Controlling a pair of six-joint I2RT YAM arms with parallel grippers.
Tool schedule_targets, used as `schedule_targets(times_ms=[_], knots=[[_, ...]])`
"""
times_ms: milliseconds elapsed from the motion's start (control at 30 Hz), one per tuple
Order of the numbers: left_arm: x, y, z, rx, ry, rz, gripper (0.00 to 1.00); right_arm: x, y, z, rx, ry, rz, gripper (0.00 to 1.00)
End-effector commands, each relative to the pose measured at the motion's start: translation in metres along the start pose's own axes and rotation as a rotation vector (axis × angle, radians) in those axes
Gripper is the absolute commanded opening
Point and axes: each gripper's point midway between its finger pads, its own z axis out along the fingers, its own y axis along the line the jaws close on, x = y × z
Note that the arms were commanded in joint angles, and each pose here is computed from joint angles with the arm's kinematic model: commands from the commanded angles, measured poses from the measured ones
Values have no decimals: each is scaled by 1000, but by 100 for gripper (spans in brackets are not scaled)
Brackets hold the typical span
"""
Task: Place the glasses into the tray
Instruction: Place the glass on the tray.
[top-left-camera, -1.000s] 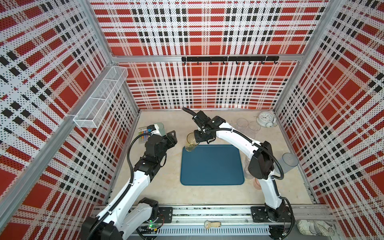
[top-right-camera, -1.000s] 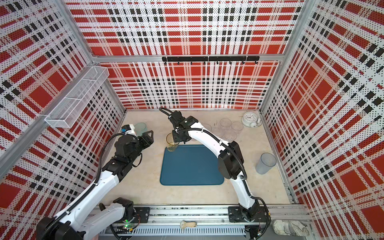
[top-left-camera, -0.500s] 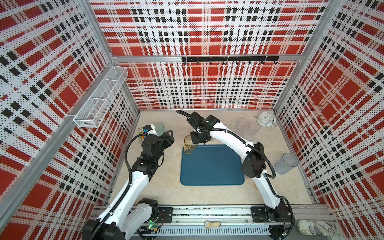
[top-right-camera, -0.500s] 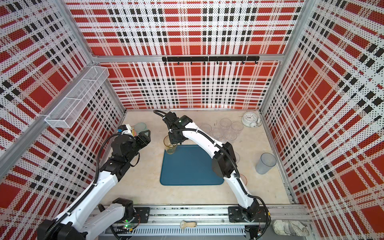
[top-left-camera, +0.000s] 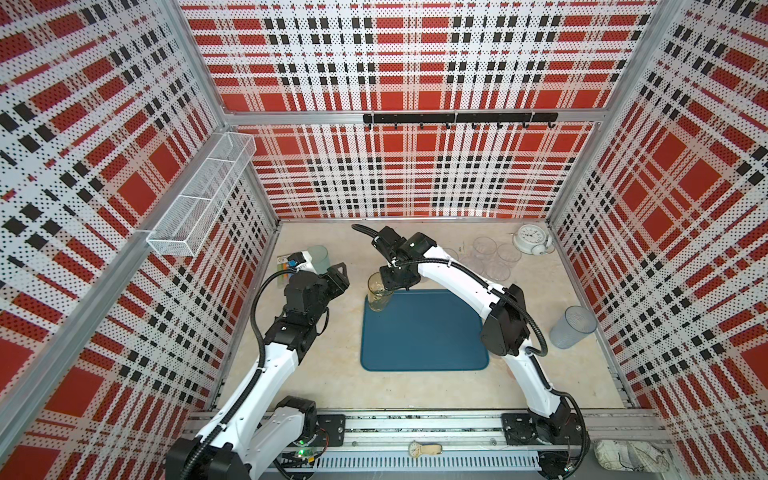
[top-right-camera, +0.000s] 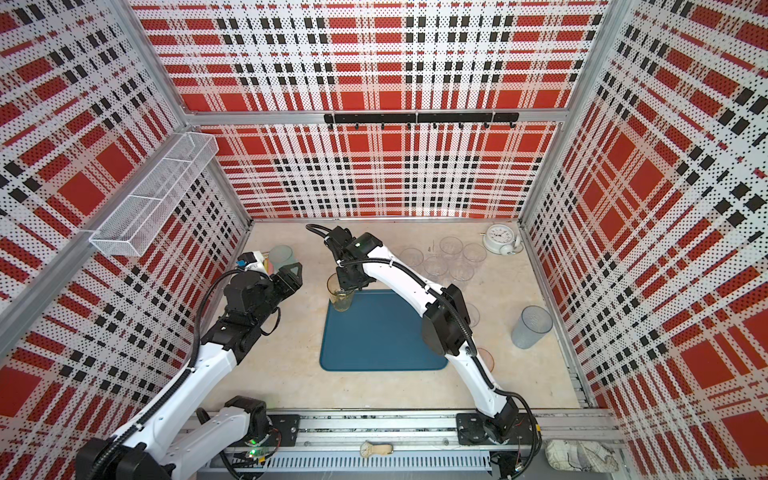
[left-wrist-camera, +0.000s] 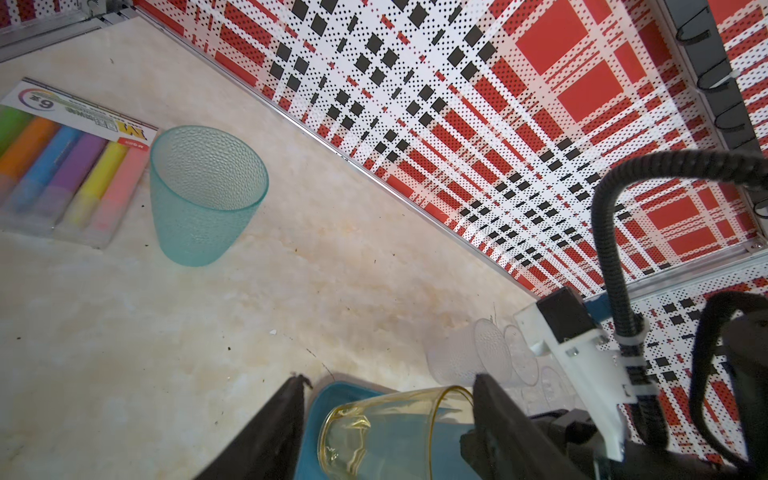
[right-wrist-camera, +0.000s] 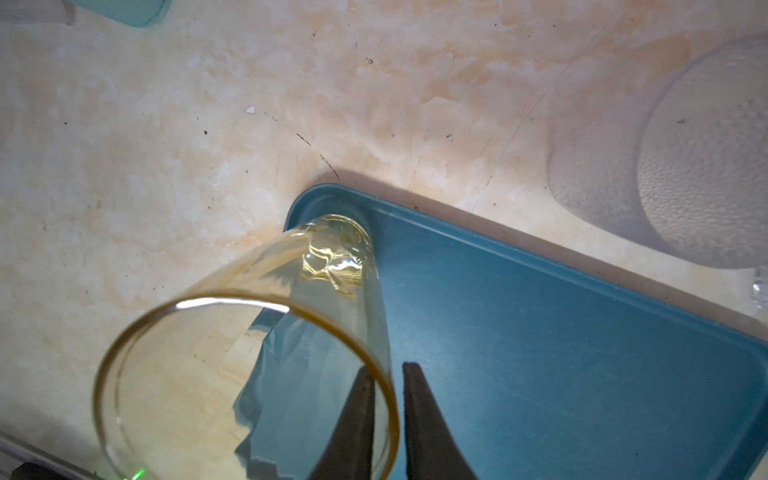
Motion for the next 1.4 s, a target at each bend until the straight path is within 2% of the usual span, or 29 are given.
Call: schedule_targets(times_ms=[0,600,767,1000,1200,1367], knots=[[2,-2,1,16,2,-1,67,-2,9,3,-25,-5,16,21],[0,0,-1,-3,-1,-4,68,-17,37,-10,-185,-67,103,31],[-10,0,-2,-18,-16,8,68,-22,42,-26,-230,-90,106,39],[-43,3,-1,-78,-28,70,68,-37,39,-65,-307,-168,140,51],[-87,33,10,-185,-35,51,69,-49,22,-96,-319,-288,155,57],[-98,75,45,-270,40,-33,66,-33,-2,-75,-251,-278,186,57]])
